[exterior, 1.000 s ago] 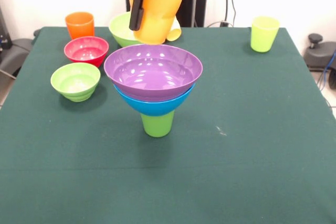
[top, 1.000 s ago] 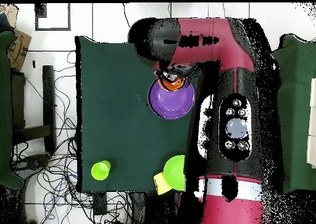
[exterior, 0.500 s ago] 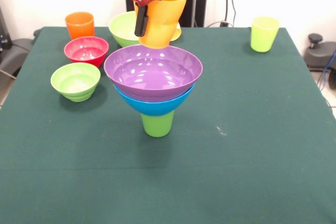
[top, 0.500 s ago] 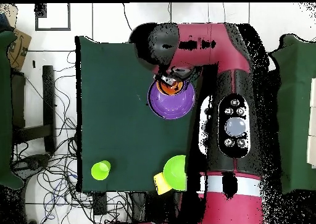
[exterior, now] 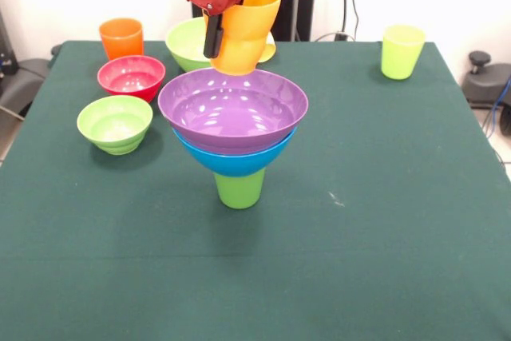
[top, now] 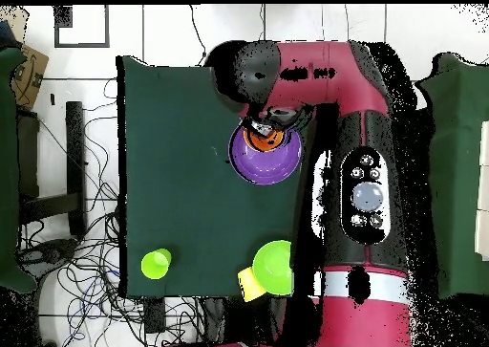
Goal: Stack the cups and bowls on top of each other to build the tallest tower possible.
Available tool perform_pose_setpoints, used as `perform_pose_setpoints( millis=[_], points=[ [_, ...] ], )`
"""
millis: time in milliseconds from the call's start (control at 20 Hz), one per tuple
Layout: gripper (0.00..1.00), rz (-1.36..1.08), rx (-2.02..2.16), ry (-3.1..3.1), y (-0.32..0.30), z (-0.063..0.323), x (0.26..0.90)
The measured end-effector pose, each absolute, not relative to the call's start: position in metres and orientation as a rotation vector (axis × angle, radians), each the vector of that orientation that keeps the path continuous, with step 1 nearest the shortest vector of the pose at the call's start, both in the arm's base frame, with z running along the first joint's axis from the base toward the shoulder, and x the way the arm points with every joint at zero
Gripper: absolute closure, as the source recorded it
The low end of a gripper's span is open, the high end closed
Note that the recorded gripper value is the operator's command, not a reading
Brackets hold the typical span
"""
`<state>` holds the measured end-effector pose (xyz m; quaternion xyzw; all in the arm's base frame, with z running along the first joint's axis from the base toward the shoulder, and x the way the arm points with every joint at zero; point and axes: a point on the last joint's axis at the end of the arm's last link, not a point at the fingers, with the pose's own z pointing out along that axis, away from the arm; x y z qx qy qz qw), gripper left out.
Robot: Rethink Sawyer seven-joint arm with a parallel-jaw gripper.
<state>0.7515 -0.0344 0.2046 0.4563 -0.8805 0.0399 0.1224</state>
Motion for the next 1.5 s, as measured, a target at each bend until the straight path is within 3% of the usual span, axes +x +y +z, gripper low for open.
perform_pose_setpoints(
  millis=[1500],
  points=[
    [1.0, 0.108, 1.365, -2.579, -0.032, 0.156, 0.753]
  ],
)
